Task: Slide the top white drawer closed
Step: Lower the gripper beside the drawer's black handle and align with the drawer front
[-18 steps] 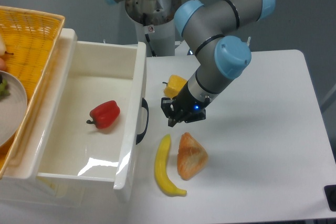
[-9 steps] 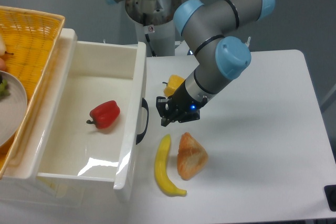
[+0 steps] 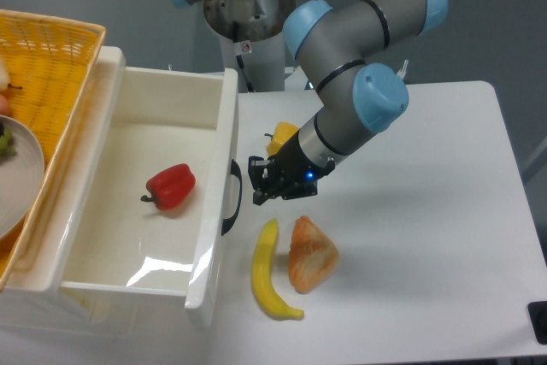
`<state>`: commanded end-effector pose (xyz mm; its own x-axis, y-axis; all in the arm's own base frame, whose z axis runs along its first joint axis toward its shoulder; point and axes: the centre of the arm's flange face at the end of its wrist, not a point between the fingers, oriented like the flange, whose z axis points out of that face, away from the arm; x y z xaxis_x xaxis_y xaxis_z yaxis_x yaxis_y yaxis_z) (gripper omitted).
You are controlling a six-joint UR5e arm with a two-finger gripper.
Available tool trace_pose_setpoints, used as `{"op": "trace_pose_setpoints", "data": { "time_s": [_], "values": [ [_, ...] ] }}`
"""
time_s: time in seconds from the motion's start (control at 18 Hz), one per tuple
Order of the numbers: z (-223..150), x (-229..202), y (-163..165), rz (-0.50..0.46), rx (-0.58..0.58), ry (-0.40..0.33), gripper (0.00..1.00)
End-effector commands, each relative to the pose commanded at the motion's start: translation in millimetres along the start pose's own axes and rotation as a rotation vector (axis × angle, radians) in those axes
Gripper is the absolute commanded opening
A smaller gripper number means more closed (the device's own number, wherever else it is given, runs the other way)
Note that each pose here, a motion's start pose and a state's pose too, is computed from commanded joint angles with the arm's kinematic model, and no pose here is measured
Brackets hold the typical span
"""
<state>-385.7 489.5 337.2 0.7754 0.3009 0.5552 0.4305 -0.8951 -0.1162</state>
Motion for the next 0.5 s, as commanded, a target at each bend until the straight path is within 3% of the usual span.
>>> {"op": "trace_pose_setpoints", "data": {
  "time_s": [0.5],
  "values": [
    [1.9,5.1,2.4,-0.013,-0.012,0.030,0.02]
  ]
}}
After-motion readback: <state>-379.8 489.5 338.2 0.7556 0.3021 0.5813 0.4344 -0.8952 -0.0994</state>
